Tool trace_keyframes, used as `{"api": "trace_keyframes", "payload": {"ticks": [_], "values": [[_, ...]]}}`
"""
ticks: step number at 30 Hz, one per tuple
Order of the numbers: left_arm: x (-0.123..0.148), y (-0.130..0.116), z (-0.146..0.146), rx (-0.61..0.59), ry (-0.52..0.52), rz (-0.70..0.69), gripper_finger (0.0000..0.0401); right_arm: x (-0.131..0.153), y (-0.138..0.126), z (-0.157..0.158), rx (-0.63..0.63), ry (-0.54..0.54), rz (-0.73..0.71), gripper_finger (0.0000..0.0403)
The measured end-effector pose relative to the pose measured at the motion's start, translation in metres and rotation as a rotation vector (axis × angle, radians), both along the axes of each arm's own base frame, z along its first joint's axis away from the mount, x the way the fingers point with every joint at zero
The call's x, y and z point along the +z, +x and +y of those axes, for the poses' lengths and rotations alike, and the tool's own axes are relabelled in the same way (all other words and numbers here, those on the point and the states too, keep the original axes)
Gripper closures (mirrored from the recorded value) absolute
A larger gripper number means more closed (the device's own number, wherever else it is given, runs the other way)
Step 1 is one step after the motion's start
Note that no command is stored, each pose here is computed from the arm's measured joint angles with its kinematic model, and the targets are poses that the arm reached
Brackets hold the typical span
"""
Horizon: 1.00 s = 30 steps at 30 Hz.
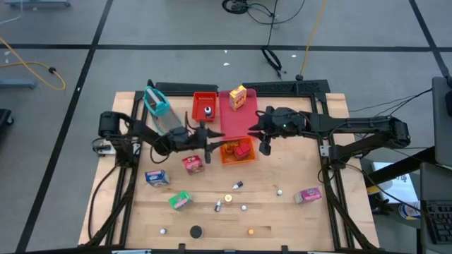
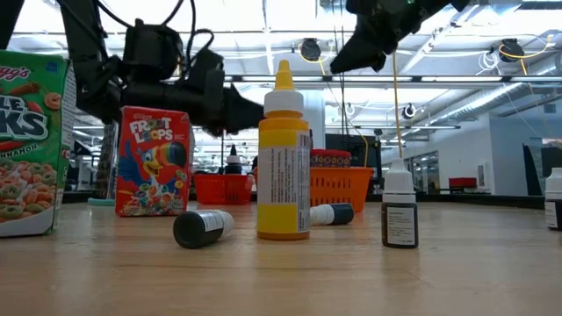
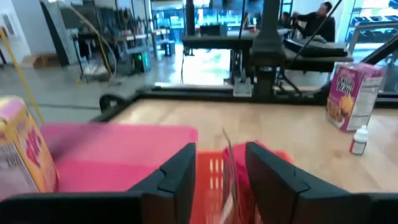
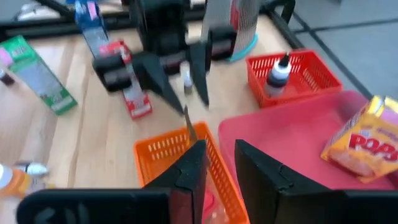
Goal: Pick & Place Kitchen Items
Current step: Put the orange spice bag into the orange bin, then put the purple cereal box into the pink bin
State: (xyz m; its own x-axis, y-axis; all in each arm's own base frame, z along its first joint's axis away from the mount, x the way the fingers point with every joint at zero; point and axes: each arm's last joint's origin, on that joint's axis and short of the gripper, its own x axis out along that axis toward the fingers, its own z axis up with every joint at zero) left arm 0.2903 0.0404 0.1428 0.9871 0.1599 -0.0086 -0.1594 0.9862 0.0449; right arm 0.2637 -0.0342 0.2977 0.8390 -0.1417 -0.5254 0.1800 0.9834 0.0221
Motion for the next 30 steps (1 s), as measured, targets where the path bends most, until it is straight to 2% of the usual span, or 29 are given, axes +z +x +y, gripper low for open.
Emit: {"api": "trace_keyframes", "payload": {"ticks": [4,11,18,23,30], "values": [[0.016,-0.004,0.0,0.006,0.034,-0.004,0.0243,-0.004,-0.001,0.009,0.036,0.023,0.047,0.0328],[0.034,-0.017,-0.001,0.027,0.013,0.103,0.0237,-0.013,-0.006,0.032,0.097,0.06,0.146,0.0328],[0.049,-0.029,-0.003,0.028,-0.017,0.136,0.0237,-0.043,-0.018,0.055,0.089,0.17,0.24,0.0328],[0.056,-0.032,-0.005,0.025,-0.031,0.113,0.0237,-0.065,-0.031,0.071,0.093,0.229,0.318,0.0328],[0.055,-0.032,-0.007,0.017,-0.041,0.12,0.0238,-0.078,-0.047,0.091,0.113,0.304,0.379,0.0328]]}}
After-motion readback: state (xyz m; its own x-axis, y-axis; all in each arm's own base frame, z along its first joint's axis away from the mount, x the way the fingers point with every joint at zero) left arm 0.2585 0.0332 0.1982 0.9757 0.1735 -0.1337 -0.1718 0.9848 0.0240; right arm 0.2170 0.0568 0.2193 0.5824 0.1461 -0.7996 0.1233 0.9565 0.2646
